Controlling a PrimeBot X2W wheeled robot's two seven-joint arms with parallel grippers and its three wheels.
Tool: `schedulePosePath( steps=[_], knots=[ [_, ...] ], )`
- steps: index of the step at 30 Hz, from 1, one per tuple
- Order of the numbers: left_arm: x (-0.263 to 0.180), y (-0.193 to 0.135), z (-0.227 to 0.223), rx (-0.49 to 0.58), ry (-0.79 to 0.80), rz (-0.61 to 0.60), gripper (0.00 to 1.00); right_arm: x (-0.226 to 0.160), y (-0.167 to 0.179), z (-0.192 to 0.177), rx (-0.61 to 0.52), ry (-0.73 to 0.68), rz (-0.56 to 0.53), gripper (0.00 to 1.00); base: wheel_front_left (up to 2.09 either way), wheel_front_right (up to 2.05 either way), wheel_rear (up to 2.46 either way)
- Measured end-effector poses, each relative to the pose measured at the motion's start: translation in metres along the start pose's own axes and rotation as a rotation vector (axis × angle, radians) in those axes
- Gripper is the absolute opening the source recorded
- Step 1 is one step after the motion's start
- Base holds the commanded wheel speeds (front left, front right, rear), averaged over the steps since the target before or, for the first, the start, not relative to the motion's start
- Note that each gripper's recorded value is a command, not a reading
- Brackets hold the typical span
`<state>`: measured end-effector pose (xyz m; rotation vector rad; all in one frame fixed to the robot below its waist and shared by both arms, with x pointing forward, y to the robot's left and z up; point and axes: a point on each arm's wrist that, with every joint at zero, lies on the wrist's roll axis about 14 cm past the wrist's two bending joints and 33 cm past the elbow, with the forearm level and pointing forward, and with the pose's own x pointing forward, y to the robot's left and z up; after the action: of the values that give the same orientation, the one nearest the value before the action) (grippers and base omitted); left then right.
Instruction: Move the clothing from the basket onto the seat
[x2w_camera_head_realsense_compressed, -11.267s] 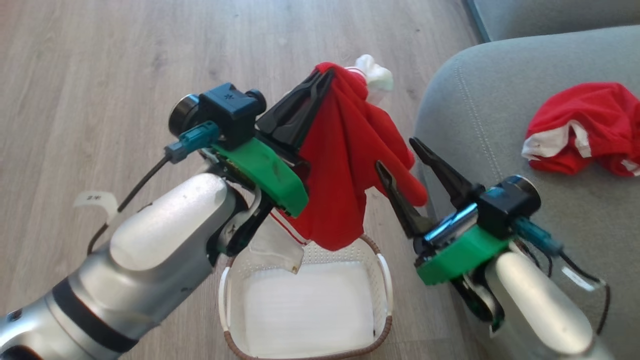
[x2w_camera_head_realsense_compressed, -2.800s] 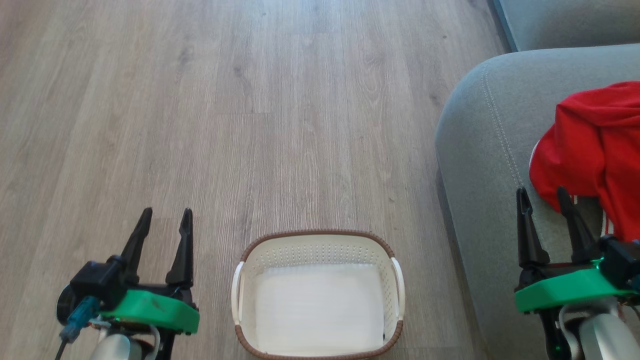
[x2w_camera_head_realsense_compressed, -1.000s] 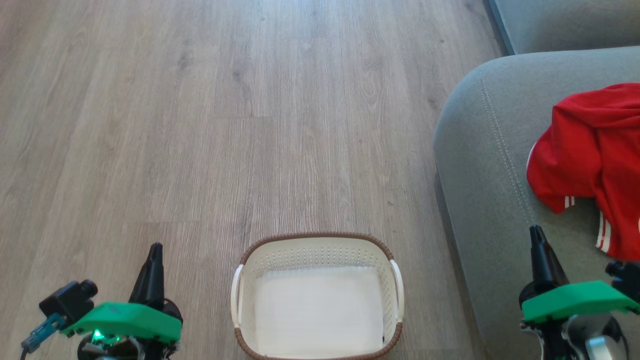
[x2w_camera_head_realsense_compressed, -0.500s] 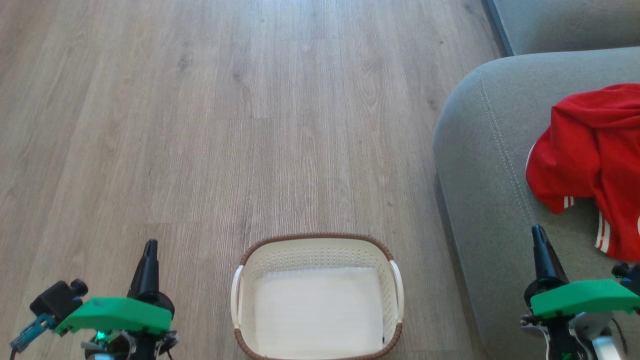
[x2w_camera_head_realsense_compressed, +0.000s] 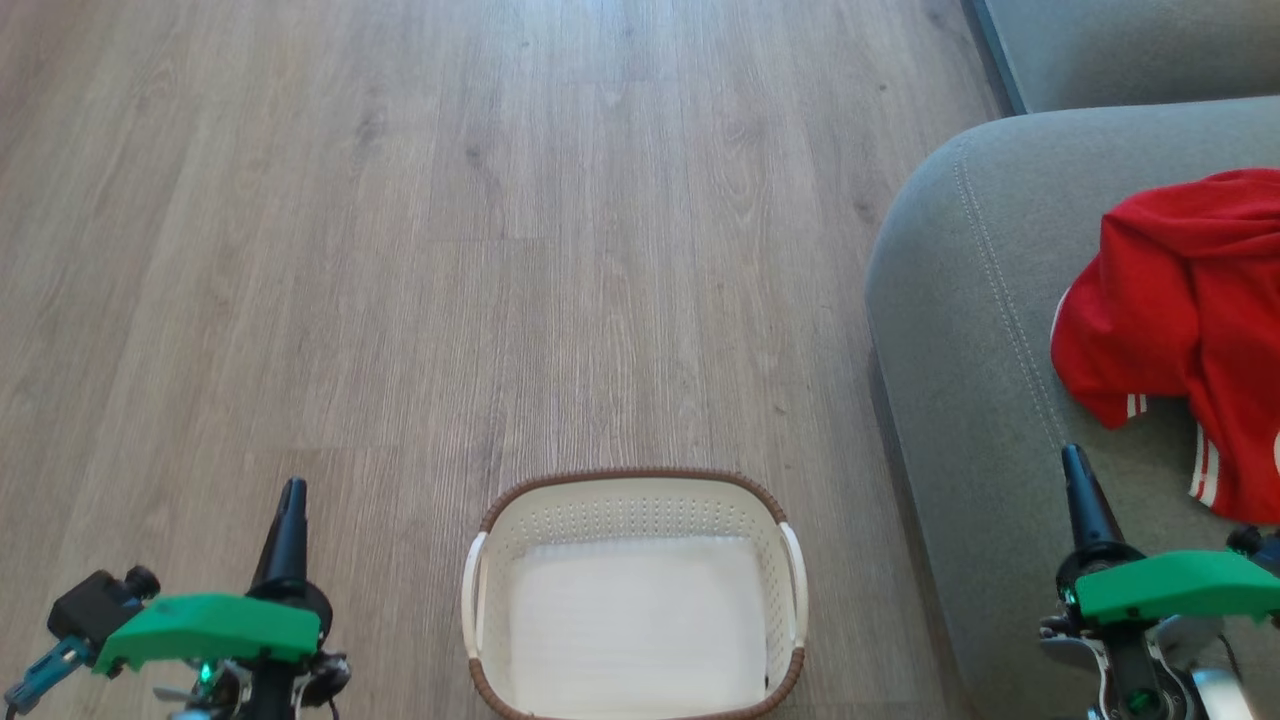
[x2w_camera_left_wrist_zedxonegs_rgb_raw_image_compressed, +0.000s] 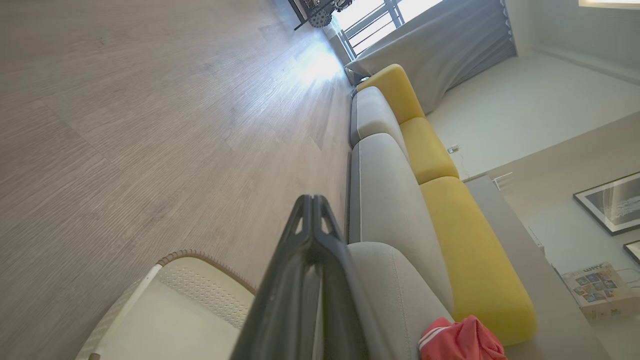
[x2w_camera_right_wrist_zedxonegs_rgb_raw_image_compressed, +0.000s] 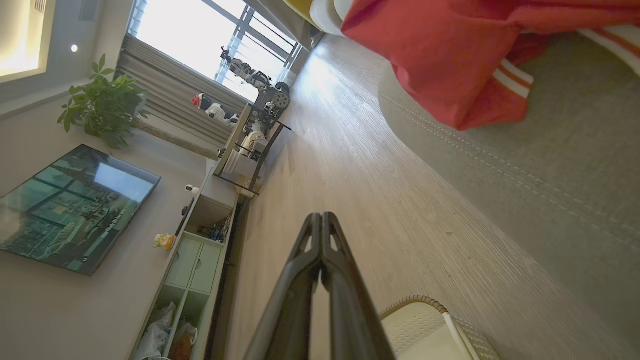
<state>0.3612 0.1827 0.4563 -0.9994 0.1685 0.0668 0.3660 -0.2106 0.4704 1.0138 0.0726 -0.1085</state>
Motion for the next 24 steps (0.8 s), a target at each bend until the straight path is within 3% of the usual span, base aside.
schedulePosePath(
  steps=[24],
  knots=[
    [0.004, -0.0058, 0.0044, -0.277, 0.003, -0.02, 0.0, 0.0032, 0.0024, -0.0009, 0.272, 0.013, -0.001, 0.0, 0.0, 0.0, 0.0]
  ],
)
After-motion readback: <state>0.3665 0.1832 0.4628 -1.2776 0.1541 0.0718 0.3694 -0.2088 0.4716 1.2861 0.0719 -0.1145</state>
